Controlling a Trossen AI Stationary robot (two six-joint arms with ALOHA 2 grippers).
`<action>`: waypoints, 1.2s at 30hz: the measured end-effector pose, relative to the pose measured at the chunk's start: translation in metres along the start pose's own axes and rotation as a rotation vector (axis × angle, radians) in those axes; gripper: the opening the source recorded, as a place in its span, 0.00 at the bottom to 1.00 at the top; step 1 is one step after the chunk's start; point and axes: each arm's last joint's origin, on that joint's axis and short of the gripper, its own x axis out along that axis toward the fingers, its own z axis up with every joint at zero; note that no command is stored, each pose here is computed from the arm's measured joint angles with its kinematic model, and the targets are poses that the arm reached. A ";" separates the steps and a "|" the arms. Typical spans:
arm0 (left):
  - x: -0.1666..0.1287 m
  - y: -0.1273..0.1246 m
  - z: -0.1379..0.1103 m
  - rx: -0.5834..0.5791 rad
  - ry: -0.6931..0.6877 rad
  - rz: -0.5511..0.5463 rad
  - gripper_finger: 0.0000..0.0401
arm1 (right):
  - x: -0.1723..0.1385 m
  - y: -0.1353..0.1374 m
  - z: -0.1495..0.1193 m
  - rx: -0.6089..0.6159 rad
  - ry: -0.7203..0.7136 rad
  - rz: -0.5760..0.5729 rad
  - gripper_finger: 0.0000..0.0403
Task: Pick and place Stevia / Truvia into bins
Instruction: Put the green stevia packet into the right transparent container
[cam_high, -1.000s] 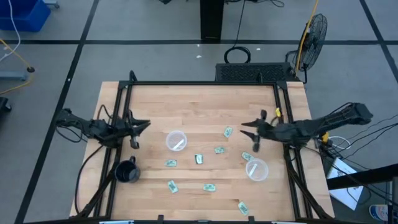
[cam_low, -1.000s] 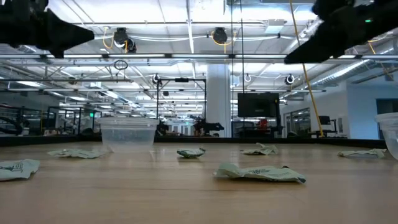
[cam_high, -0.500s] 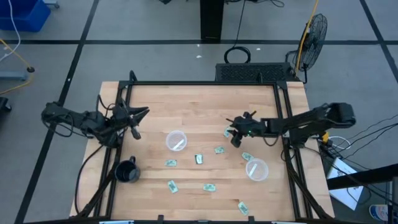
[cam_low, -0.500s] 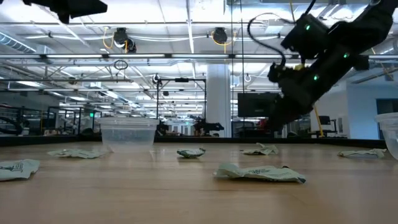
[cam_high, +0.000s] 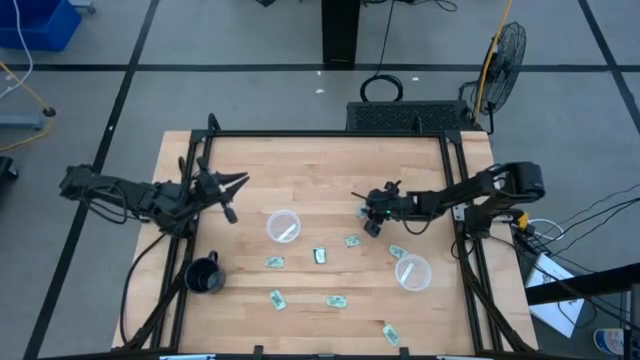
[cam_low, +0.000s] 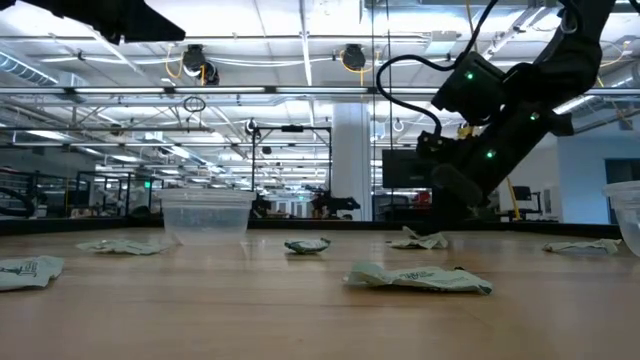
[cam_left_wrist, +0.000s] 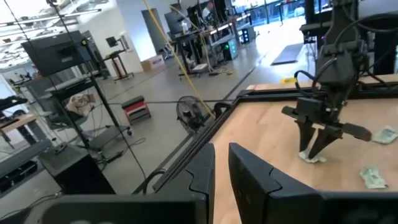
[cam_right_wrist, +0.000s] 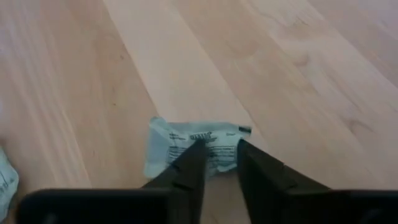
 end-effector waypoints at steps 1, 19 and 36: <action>0.000 0.000 0.000 0.001 0.002 0.004 0.13 | 0.000 0.000 0.000 -0.001 -0.003 0.002 0.15; 0.003 0.004 -0.002 0.000 0.015 0.035 0.13 | -0.107 0.035 0.046 -0.111 -0.045 0.155 0.01; 0.003 0.003 -0.006 0.013 0.050 0.025 0.13 | -0.166 0.112 -0.006 0.085 0.547 0.225 0.01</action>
